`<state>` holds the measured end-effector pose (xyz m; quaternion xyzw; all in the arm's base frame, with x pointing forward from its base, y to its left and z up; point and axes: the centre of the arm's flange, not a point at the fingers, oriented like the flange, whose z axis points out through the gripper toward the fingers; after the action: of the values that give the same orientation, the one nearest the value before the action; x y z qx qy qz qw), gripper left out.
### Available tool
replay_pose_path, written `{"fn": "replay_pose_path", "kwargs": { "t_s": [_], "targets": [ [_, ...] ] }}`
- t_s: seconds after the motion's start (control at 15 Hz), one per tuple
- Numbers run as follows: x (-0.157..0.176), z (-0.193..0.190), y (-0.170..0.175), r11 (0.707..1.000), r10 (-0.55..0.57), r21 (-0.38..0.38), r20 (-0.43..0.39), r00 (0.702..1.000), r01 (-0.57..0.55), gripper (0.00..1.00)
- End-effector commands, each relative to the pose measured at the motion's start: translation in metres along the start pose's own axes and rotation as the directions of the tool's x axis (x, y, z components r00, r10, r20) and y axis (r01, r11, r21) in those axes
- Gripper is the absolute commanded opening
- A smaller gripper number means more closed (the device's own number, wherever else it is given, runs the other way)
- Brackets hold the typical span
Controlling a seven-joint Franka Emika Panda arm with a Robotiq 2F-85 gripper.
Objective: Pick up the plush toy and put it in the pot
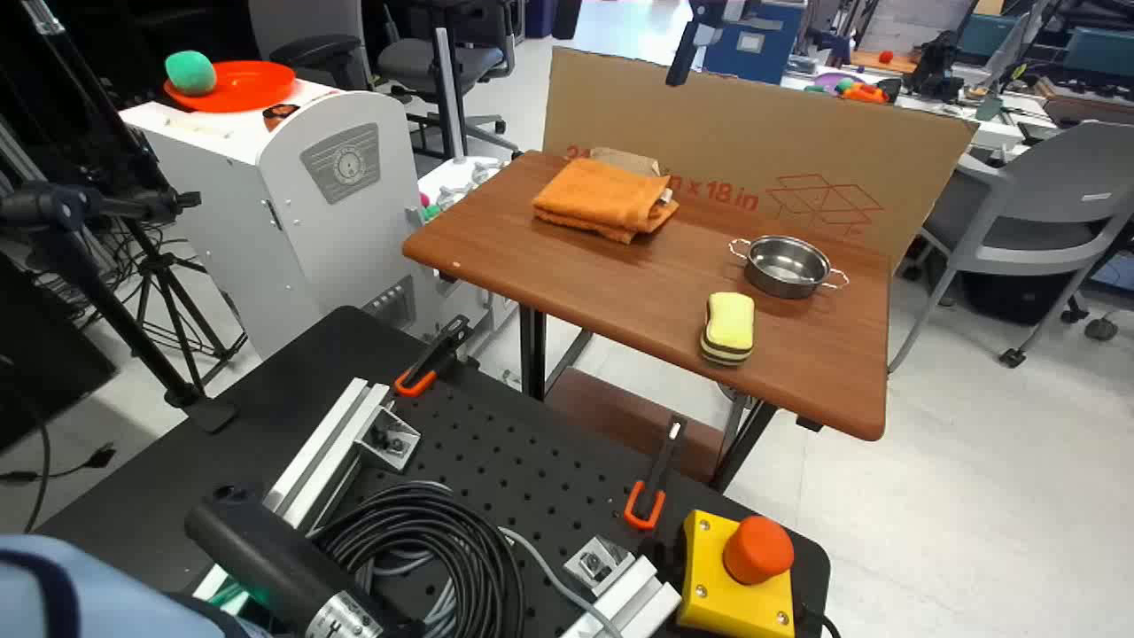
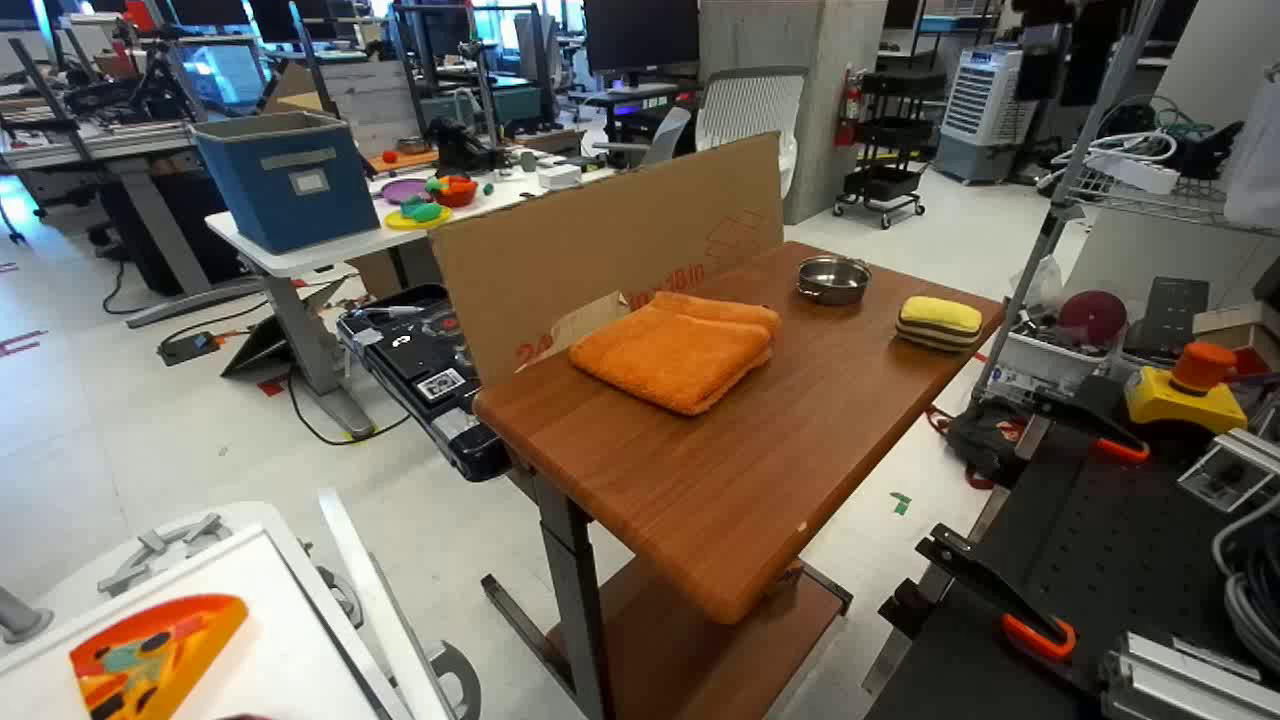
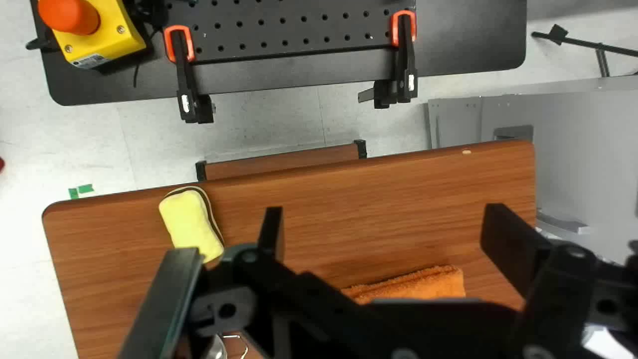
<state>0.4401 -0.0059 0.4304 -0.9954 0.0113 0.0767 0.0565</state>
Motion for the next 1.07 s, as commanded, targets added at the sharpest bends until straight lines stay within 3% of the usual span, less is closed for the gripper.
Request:
{"fn": "replay_pose_path", "kwargs": {
  "t_s": [0.0, 0.53, 0.8, 1.0],
  "targets": [
    [0.0, 0.0, 0.0, 1.0, 0.0, 0.0, 0.0, 1.0, 0.0, 1.0],
    [0.0, 0.0, 0.0, 1.0, 0.0, 0.0, 0.0, 1.0, 0.0, 1.0],
    [0.018, 0.015, 0.017, 0.996, -0.033, -0.089, -0.027, 0.999, 0.03, 1.0],
    [0.042, 0.026, 0.049, 0.986, -0.043, -0.165, -0.086, 0.995, 0.028, 1.0]
  ]
}}
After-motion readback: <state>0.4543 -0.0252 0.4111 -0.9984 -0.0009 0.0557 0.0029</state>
